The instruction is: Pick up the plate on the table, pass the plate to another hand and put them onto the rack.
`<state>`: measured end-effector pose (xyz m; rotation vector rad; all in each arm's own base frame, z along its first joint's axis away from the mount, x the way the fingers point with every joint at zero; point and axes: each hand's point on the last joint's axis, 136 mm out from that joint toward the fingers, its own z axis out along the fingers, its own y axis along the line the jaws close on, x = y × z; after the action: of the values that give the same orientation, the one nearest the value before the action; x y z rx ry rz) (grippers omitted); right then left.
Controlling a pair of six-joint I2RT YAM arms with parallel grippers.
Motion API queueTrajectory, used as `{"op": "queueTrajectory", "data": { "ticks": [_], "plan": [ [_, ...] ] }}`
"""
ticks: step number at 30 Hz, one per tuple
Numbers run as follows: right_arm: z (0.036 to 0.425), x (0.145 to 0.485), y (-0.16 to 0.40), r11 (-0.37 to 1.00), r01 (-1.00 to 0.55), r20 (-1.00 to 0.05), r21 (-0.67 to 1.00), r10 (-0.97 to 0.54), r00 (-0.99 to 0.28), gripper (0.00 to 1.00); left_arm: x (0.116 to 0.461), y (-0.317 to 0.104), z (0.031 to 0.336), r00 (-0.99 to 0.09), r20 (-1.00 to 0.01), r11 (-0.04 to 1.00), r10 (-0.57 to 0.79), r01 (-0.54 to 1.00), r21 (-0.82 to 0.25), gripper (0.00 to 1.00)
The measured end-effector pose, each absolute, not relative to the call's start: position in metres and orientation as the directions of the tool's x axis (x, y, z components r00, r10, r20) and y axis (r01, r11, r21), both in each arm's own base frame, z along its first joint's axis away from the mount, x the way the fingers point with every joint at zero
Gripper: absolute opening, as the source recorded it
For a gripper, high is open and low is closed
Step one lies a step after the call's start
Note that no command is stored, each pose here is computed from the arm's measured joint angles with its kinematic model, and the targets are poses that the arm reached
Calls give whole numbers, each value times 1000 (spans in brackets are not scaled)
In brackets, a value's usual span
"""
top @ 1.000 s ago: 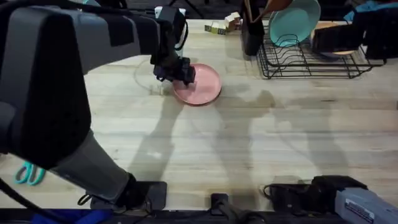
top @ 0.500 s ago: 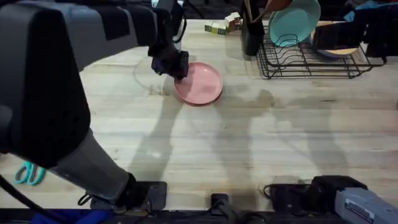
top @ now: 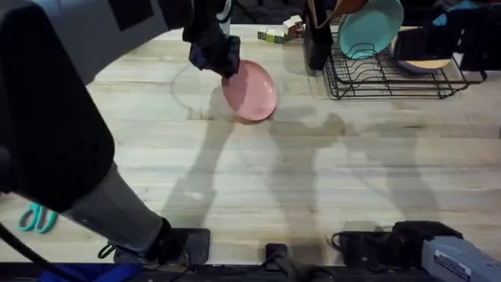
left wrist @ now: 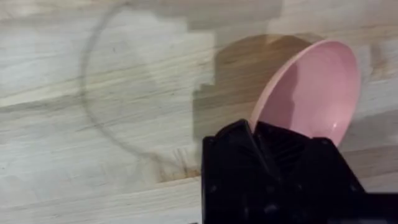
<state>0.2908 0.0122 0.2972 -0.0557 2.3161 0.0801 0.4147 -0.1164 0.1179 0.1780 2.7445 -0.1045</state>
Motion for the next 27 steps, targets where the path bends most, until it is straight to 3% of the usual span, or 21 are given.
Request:
{"op": "queueTrajectory", "data": {
  "ticks": [8,19,27],
  "plan": [
    [298,291,29,993,-103,-736,62,-24,-676,996,423,-131,140,-899,-419,975,126,190,-115,41],
    [285,309,78,971,-221,-717,96,-86,-692,995,420,-147,154,-909,-408,902,86,245,-356,41],
    [263,325,101,967,-170,-660,190,-3,-751,996,421,-141,168,-924,-383,821,4,221,-526,41]
  ]
}}
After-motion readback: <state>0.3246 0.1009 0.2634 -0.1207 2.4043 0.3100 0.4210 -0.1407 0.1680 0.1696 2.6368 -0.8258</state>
